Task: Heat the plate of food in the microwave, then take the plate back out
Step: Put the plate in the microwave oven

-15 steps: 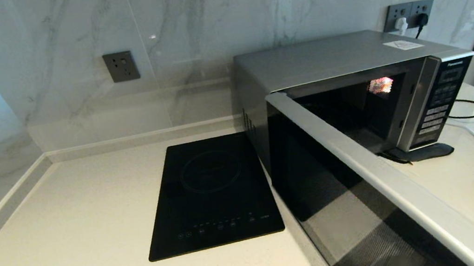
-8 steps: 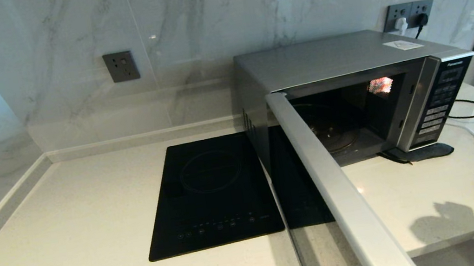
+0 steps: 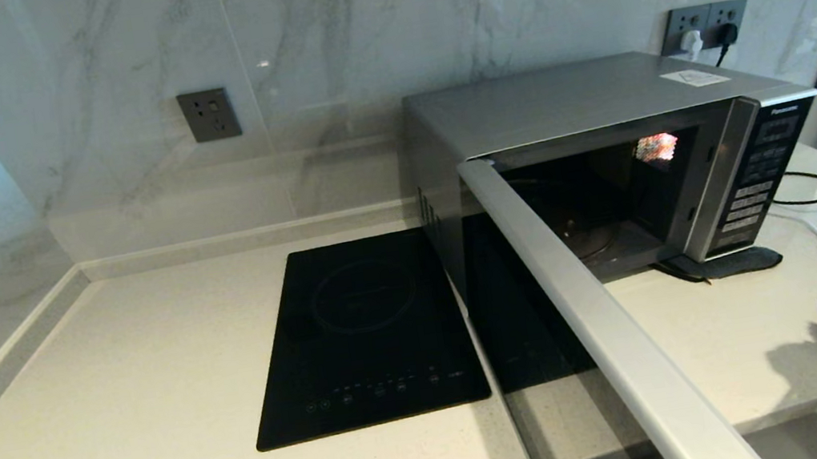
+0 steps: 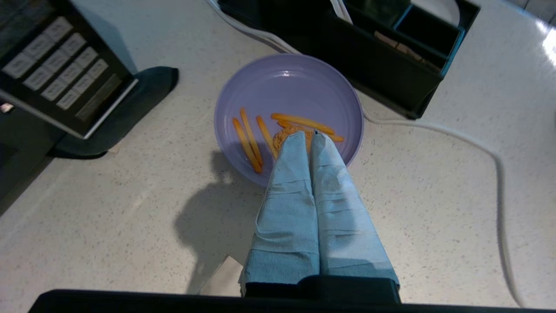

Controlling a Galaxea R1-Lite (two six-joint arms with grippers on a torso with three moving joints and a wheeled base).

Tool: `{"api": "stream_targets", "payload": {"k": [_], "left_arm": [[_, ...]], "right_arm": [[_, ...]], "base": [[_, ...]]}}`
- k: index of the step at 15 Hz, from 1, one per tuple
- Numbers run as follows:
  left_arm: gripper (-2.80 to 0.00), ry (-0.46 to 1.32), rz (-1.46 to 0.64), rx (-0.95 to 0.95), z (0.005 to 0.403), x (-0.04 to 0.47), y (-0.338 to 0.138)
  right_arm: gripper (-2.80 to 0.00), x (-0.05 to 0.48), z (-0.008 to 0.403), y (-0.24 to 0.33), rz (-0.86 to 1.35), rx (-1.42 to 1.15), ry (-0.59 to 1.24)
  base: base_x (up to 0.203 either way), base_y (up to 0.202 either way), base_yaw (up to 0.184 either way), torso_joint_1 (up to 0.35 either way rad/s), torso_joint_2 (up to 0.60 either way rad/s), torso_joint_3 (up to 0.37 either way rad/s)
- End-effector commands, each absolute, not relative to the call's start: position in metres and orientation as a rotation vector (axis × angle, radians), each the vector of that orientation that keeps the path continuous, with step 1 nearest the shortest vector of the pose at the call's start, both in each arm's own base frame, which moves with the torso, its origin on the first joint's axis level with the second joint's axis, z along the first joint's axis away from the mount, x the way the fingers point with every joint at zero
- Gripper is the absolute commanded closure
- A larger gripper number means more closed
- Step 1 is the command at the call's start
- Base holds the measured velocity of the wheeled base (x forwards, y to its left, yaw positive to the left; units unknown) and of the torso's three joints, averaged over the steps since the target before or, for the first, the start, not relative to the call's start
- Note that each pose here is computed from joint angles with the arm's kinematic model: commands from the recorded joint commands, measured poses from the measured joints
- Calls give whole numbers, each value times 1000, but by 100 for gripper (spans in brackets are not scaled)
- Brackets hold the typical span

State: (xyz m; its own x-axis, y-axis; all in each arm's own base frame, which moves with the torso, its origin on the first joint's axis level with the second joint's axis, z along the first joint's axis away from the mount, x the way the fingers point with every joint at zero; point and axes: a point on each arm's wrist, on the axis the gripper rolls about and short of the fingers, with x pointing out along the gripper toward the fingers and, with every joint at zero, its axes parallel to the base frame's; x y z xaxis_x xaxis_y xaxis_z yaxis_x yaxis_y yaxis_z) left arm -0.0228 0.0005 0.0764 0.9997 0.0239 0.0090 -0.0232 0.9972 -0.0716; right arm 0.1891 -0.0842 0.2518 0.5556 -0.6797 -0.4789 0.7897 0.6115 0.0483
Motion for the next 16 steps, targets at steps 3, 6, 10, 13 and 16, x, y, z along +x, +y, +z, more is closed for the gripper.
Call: {"api": "stream_targets", "payload": {"k": [3, 6, 10, 13, 16], "left_arm": [[0, -9, 26, -72, 76, -23, 1], [0, -9, 24, -72, 76, -23, 0], [0, -9, 24, -72, 76, -23, 0], [0, -9, 24, -72, 76, -23, 0], [0, -9, 24, -72, 76, -23, 0]], "right_arm": [[-280, 209, 216, -129, -869, 446, 619], [-280, 204, 214, -150, -851, 635, 681], [-280, 204, 204, -186, -914, 878, 781], [-280, 207, 177, -221, -1022, 978, 826], [-280, 213, 145, -247, -1106, 1012, 897]], "base": [[0, 0, 0, 0, 0, 0], [0, 0, 0, 0, 0, 0], [0, 0, 0, 0, 0, 0], [0, 0, 0, 0, 0, 0], [0, 0, 0, 0, 0, 0]]}}
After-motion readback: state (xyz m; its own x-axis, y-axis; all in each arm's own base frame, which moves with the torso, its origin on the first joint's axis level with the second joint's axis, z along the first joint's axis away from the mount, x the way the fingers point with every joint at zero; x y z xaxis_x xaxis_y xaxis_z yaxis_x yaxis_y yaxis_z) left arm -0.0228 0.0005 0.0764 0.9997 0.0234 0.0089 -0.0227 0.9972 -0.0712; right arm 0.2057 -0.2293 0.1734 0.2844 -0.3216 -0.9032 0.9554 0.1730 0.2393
